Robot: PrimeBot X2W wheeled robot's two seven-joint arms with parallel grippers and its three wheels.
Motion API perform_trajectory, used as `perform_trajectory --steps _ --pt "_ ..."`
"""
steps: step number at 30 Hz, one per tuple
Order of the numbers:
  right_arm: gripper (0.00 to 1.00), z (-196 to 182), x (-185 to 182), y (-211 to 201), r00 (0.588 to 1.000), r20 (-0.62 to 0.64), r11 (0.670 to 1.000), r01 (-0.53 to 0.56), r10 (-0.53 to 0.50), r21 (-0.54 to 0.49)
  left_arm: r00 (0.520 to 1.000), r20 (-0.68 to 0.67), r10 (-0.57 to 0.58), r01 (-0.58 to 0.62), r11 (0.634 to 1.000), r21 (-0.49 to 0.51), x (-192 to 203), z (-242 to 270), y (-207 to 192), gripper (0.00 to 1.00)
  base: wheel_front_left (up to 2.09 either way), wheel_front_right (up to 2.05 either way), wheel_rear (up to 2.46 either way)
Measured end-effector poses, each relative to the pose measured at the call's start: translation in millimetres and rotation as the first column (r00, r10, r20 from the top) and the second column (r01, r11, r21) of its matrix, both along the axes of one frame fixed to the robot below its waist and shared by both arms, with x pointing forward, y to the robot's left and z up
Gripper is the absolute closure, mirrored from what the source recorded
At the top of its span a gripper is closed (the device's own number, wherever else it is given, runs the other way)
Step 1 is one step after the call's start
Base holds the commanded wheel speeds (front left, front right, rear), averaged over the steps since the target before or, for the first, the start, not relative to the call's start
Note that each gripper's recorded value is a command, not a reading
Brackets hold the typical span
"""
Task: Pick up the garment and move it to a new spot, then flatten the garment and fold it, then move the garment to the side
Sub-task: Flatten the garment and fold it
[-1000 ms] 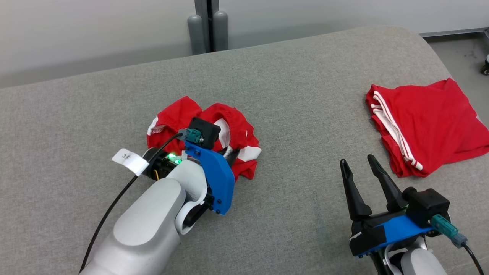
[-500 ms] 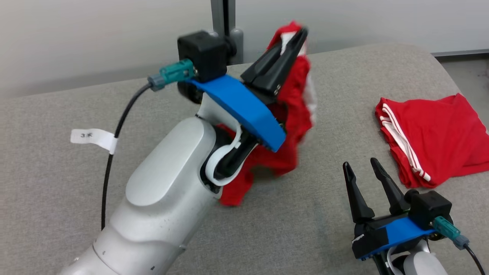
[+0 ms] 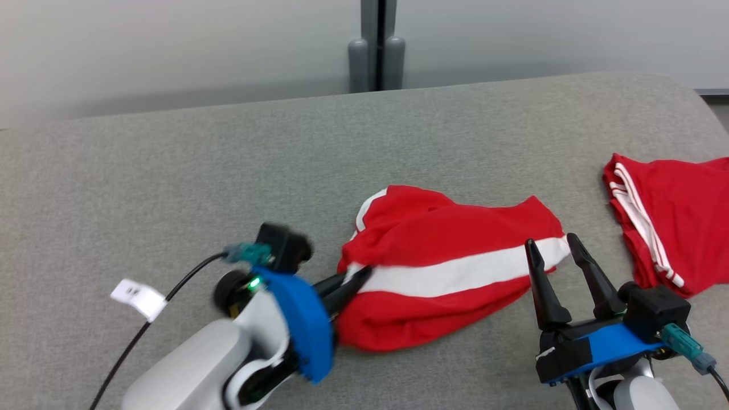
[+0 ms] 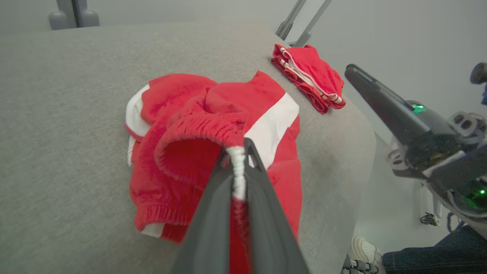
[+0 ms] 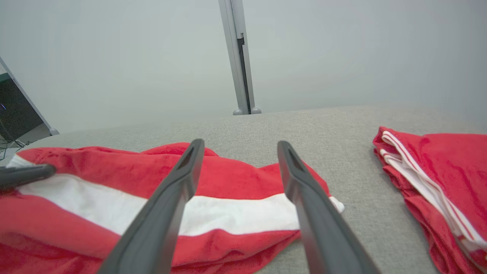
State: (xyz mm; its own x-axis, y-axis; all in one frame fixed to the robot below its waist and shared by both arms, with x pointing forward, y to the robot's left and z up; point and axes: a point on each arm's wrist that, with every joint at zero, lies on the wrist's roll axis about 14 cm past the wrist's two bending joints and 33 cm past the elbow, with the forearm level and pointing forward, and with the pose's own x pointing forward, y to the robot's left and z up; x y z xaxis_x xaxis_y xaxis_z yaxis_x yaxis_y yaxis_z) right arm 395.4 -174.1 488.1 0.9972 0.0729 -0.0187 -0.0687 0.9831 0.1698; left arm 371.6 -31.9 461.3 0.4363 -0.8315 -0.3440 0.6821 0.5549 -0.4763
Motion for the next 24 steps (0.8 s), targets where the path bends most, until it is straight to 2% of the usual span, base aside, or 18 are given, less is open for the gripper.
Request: perform_trajectory --steps 3,7,12,17,18,19,24 --pt "0.00 -1.3 4.2 5.0 1.000 -0.002 1.000 -0.014 0.014 0.003 0.996 -0.066 0.068 -0.059 0.991 0.123 -7.8 -38.0 41.1 1.00 0.00 0.00 0.00" --pt "0.00 -2.2 7.4 10.7 1.000 -0.003 1.000 -0.031 0.031 0.005 0.980 -0.020 0.198 -0.192 0.966 0.174 3.3 -50.5 76.9 1.00 0.00 0.00 0.00" --pt "0.00 -1.2 7.9 14.1 0.999 -0.004 0.999 -0.041 0.041 0.006 0.942 0.028 0.334 -0.335 0.931 0.146 15.3 -52.2 101.8 1.00 0.00 0.00 0.00" --pt "0.00 3.9 6.2 13.7 0.999 0.007 0.999 -0.041 0.041 0.003 0.907 0.045 0.419 -0.421 0.897 0.137 17.5 -57.7 117.1 1.00 0.00 0.00 0.00" --pt "0.00 5.6 5.6 13.3 0.999 0.011 0.999 -0.040 0.040 0.000 0.904 0.044 0.426 -0.428 0.895 0.126 15.8 -57.1 115.6 0.80 0.00 0.00 0.00" --pt "0.00 5.6 5.6 13.3 0.999 0.011 0.999 -0.040 0.040 0.000 0.904 0.044 0.426 -0.428 0.895 0.126 15.8 -57.1 115.6 0.00 0.00 0.00 0.00" --pt "0.00 13.8 -1.0 10.7 0.999 0.026 0.999 -0.033 0.033 -0.005 0.858 0.078 0.508 -0.511 0.859 0.028 12.0 -43.7 121.7 0.00 0.00 0.00 0.00"
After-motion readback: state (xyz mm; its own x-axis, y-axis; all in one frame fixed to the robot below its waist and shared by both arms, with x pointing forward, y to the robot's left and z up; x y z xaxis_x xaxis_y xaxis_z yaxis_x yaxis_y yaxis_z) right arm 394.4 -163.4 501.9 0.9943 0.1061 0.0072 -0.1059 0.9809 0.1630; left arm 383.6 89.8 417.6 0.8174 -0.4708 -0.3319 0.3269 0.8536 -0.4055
